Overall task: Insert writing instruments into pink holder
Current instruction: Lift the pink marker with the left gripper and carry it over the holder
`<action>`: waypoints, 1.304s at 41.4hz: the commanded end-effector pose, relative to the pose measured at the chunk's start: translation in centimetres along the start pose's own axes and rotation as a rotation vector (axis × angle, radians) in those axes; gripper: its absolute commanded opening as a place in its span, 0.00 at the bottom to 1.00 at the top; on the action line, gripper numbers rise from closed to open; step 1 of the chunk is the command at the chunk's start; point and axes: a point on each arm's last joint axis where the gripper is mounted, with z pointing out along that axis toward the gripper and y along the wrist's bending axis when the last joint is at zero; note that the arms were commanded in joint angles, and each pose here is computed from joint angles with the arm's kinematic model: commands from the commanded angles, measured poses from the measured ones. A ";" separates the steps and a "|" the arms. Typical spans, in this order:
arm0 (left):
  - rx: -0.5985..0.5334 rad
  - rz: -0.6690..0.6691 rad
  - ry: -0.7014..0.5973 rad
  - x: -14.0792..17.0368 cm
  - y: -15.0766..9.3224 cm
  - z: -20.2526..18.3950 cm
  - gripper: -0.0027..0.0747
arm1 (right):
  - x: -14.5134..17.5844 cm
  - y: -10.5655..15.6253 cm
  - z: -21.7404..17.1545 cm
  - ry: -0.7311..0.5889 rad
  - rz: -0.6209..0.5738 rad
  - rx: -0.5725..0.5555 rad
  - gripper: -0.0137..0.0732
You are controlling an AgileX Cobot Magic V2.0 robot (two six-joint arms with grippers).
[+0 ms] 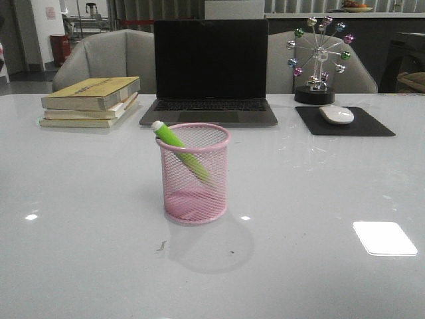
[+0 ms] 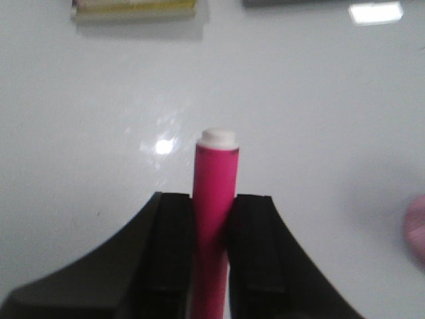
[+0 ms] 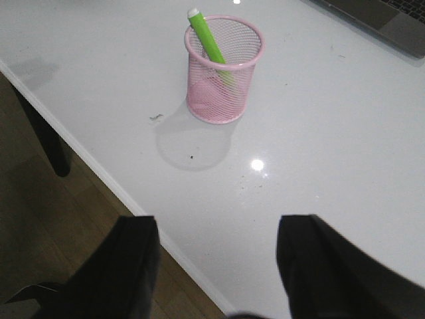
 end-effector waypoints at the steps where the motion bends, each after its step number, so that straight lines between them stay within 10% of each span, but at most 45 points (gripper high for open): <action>1: 0.051 -0.002 -0.288 -2.1 -1.6 -4.3 0.15 | -1.4 -0.2 -0.5 -0.096 -0.004 0.016 0.73; 13: 0.284 0.016 -0.593 -3.1 -7.2 -7.6 0.15 | -1.4 -0.2 -0.5 -0.096 -0.004 0.016 0.73; 32: 0.440 0.037 -0.850 -0.6 -17.1 1.1 0.15 | -1.4 -0.2 -0.5 -0.096 -0.004 0.016 0.73; 54: 0.456 -0.032 -0.715 4.8 -19.0 8.5 0.24 | -1.4 -0.2 -0.5 -0.096 -0.004 0.016 0.73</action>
